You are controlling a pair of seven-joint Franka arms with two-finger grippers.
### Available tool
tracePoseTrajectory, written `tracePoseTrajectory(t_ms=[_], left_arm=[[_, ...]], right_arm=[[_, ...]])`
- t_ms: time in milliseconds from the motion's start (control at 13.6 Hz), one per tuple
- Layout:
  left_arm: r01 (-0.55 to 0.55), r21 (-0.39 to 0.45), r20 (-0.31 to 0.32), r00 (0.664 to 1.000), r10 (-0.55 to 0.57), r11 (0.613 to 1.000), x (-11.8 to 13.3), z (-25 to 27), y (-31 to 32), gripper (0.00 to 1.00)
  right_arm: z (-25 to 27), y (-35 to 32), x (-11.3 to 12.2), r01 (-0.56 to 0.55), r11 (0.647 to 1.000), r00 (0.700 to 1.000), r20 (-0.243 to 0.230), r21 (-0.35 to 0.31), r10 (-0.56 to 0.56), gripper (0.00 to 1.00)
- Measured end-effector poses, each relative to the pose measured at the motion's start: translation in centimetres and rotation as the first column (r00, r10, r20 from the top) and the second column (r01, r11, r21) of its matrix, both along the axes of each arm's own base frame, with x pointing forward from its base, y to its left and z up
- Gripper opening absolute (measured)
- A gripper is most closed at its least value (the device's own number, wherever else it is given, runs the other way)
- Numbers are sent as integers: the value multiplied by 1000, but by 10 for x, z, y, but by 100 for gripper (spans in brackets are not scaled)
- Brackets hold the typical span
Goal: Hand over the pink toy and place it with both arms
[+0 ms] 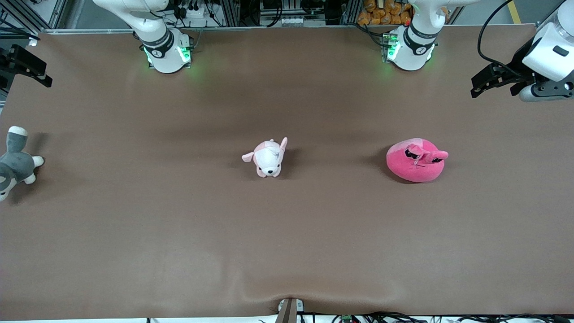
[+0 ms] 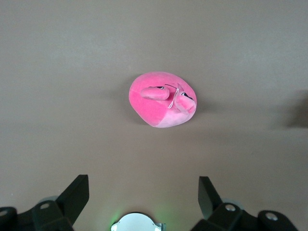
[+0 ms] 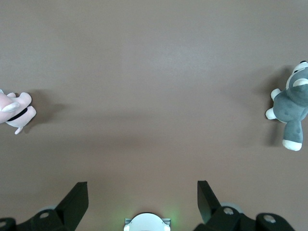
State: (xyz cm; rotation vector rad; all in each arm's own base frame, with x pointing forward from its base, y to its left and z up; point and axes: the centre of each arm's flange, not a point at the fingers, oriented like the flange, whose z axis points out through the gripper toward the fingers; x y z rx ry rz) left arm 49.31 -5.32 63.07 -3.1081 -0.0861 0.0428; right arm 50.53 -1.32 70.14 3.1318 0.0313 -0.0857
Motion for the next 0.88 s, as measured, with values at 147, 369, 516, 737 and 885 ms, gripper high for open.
tracePoseTrajectory(t_ms=[147,369,516,737,885], left_arm=[[0,0,1,1000,0,1000,0,1,0,100],[-2,1,11,1000,2,1000,1,7,1,100],[-1,15,0,1000,1,1000,2,11,2,100],[-2,22,-10,1000,2,1000,10,14,3,100],[-4,24,-35,999,5,1000,10,10,4,100]], right_arm=[[0,0,0,0,1000,1000,0,0,0,100],[0,0,0,1,1000,1000,0,0,-1,100],[0,-1,0,2,1000,1000,0,0,-2,100],[0,-1,0,3,1000,1000,0,-2,-3,100],[-2,-5,2,9,1000,1000,-5,-12,-9,100]])
